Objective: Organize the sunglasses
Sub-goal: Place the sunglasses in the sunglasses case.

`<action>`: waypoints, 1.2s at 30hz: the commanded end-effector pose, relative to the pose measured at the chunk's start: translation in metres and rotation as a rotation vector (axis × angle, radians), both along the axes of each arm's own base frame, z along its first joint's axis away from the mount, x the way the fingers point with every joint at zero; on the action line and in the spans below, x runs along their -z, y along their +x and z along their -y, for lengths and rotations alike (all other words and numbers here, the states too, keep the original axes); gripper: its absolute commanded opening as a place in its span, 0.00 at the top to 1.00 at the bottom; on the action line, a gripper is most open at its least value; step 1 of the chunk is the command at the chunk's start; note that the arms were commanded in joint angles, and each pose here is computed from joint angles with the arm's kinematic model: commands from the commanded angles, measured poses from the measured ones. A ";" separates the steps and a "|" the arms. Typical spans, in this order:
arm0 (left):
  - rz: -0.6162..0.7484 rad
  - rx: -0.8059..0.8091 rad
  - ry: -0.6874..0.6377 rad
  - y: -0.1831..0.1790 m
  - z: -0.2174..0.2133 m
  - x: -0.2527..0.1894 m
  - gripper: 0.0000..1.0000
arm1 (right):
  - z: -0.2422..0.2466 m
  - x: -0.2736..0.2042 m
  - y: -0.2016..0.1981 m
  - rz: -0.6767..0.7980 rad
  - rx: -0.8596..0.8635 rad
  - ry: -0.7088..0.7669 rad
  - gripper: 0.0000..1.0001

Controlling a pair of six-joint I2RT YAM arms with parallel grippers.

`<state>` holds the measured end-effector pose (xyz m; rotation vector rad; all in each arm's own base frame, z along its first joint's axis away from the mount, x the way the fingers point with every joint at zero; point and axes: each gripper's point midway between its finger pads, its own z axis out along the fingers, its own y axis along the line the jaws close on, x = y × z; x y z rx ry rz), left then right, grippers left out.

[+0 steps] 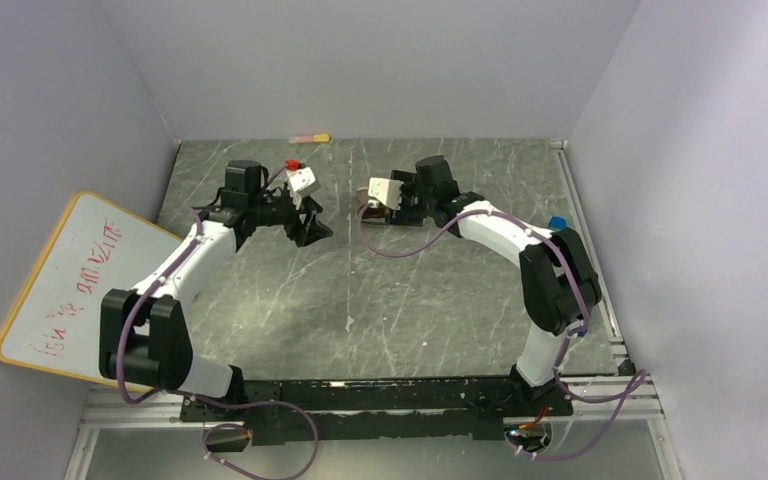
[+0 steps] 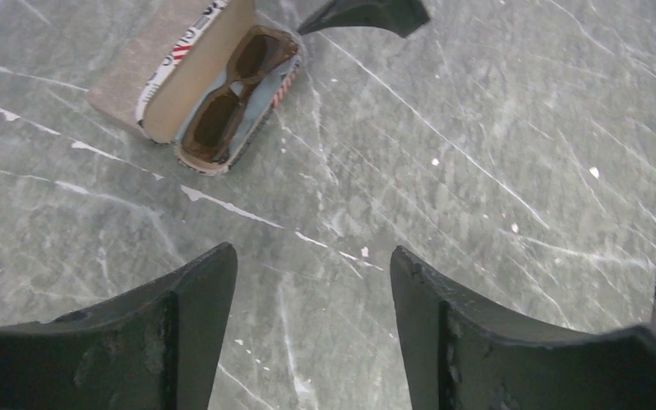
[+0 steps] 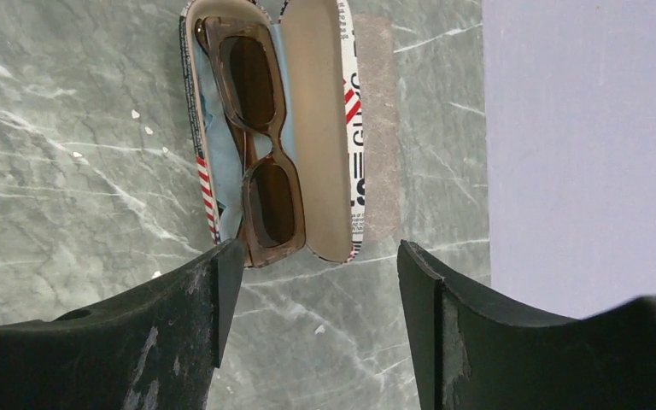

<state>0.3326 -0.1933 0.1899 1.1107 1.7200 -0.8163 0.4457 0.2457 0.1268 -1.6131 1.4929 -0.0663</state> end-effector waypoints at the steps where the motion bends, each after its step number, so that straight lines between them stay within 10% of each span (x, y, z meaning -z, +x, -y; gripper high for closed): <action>1: 0.069 -0.109 -0.047 0.043 0.002 -0.028 0.27 | -0.001 -0.044 0.003 0.026 0.067 0.118 0.30; 14: -0.211 -0.143 -0.112 0.169 0.053 -0.008 0.26 | 0.065 -0.014 0.025 -0.262 0.539 0.493 0.40; 23: -0.282 -0.177 -0.100 0.174 0.061 0.024 0.29 | 0.068 0.043 0.042 -0.363 0.623 0.419 0.72; 36: -0.334 -0.128 -0.088 0.166 0.073 0.042 0.30 | 0.044 0.056 0.041 -0.331 0.579 0.372 0.74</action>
